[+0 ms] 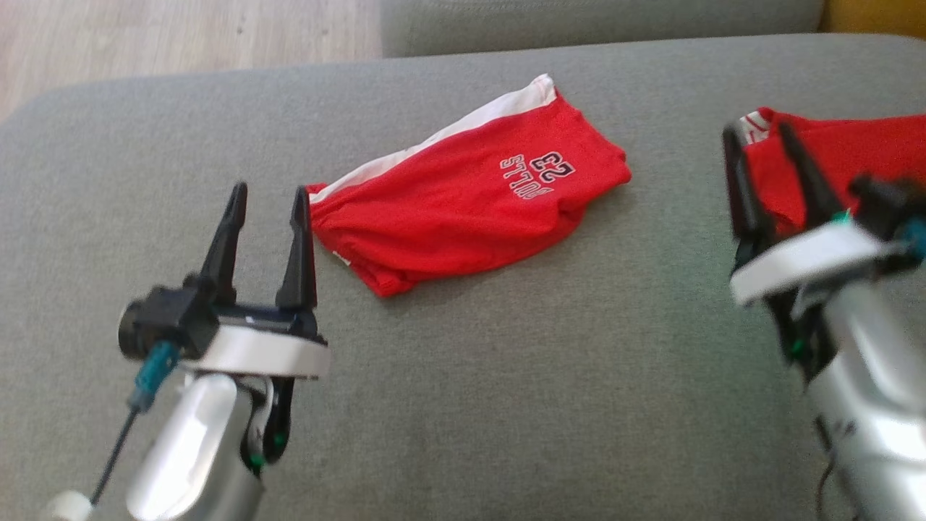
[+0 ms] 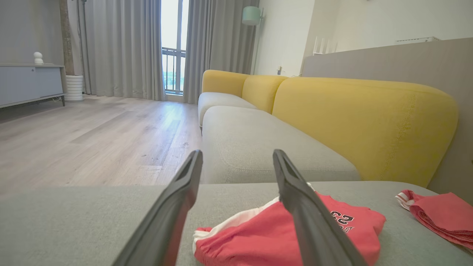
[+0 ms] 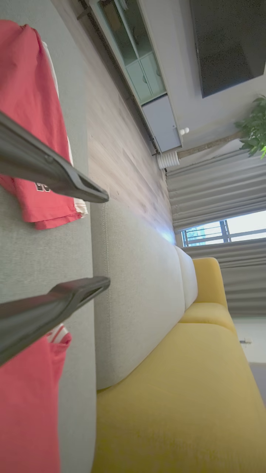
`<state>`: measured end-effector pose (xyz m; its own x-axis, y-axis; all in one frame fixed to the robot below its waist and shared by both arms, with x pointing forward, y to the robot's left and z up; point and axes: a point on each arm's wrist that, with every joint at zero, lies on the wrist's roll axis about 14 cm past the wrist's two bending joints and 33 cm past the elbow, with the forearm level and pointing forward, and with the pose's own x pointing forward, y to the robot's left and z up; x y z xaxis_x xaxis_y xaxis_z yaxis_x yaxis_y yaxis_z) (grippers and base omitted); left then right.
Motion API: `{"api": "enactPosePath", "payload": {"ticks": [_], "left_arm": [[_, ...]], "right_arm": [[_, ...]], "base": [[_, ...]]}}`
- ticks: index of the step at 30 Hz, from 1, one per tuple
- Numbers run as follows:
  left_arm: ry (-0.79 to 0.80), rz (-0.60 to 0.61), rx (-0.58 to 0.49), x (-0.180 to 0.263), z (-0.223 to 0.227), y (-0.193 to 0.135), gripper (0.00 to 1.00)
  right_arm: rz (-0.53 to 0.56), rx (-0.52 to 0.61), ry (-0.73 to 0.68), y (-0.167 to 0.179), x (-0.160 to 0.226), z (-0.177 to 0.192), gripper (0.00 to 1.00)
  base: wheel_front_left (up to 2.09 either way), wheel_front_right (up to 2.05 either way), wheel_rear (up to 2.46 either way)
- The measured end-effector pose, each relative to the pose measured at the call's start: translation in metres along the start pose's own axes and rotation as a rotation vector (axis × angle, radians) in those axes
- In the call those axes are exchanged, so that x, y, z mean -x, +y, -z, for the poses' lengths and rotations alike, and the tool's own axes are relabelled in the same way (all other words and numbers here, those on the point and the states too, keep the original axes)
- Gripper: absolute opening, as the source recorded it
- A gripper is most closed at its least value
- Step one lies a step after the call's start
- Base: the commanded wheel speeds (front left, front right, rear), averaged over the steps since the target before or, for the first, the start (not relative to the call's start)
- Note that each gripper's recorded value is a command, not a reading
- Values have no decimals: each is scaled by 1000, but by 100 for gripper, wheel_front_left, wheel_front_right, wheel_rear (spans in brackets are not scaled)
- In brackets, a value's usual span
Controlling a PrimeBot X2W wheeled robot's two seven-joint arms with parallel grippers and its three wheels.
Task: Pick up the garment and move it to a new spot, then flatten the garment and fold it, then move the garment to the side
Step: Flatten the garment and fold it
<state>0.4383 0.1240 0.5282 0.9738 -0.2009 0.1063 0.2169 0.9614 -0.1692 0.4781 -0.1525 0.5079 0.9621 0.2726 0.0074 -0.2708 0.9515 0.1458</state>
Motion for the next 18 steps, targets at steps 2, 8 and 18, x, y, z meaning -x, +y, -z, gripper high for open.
{"api": "enactPosePath", "payload": {"ticks": [2,8,18], "left_arm": [[7,5,5,6,4,-4,100],[43,-1,23,25,20,-10,100],[49,0,41,29,27,-12,100]], "right_arm": [[25,-19,-6,2,13,6,100],[70,-61,-2,15,42,23,100],[75,-60,5,24,45,28,100]], "base": [[0,0,0],[0,0,0],[0,0,0]]}}
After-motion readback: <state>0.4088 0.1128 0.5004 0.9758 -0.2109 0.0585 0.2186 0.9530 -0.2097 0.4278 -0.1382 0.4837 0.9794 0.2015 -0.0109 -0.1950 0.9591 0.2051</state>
